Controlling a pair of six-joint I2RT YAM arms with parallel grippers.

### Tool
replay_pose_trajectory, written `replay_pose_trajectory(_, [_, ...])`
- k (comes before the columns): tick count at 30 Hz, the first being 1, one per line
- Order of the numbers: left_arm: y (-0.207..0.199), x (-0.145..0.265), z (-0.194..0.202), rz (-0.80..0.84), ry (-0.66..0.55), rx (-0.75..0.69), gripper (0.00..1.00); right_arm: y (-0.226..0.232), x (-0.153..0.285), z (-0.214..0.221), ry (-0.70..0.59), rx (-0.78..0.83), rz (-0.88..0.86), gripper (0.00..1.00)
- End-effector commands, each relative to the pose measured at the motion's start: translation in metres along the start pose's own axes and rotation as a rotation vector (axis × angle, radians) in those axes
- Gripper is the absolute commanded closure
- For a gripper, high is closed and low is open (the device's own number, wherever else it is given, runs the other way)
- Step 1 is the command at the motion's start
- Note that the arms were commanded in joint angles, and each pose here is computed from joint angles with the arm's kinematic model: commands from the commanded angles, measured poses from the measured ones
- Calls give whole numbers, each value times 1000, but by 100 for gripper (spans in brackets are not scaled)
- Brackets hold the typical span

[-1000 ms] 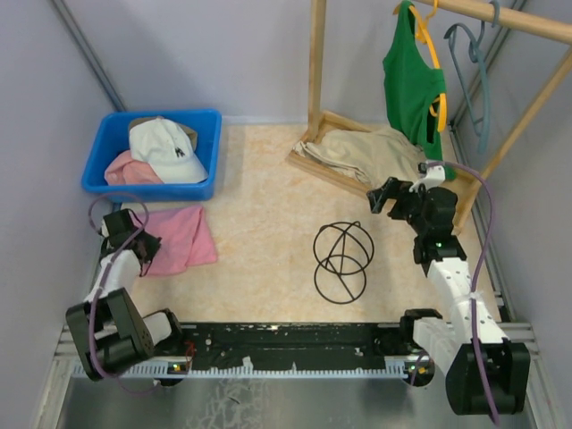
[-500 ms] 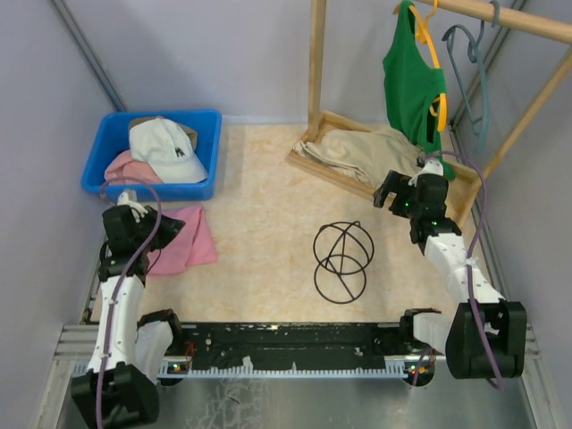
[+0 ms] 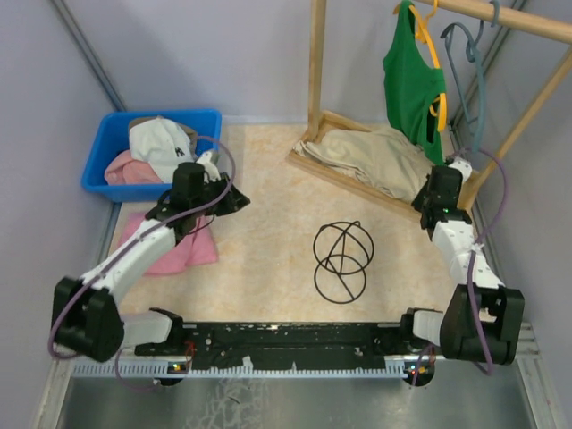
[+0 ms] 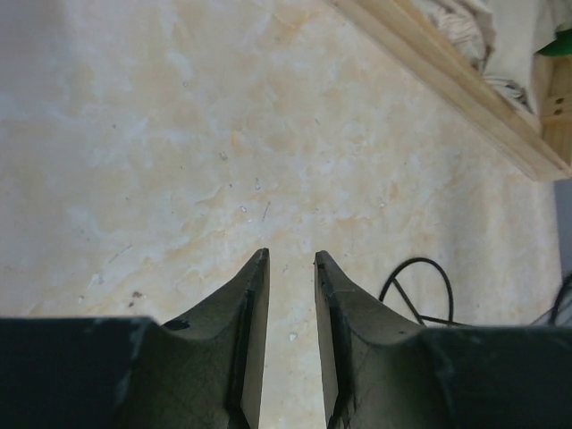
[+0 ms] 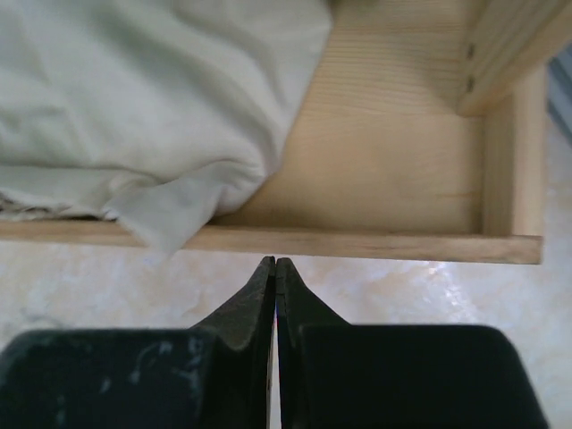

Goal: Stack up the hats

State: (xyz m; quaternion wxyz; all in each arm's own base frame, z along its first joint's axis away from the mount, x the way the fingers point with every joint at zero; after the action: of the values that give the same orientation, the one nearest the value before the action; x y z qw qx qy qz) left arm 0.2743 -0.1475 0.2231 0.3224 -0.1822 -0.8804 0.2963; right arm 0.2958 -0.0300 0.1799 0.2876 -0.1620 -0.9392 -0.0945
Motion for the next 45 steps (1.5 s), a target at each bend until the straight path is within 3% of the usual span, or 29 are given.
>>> replay_pose_trajectory(1, [-6,-43,-7,-21,-29,-11,67,-31,-10,-7,-26,-90,152,100])
replay_pose_trajectory(7, [-5,-108,-34,-59,-74,5,67,-54,-33,13,40,-119,225,100])
replay_pose_trajectory(16, [5,-196,-42,-66,0,12,68,-73,-65,36,113,-132,272,100])
replay_pose_trajectory(24, [16,-239,-41,-58,22,16,68,-72,-80,56,195,-154,254,100])
replay_pose_trajectory(34, [31,-288,-42,-39,56,37,68,-55,-57,87,306,-200,120,100])
replay_pose_trajectory(45, [28,-296,-37,14,65,60,69,-1,-39,105,435,-206,-91,100])
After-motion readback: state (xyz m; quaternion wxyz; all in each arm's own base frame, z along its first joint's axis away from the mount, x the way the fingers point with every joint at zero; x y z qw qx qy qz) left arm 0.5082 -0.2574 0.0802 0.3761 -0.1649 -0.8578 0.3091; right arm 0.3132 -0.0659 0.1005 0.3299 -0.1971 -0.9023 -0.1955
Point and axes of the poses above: each gripper's point midway between its finger pads, its own x axis back along the fingers, its own y axis along the line the jaws close on, z = x × y, the point moved 7 cm from there along x, back along the fingers, and after that the axes turned 8 degrees about x, right-handed, at the moved point
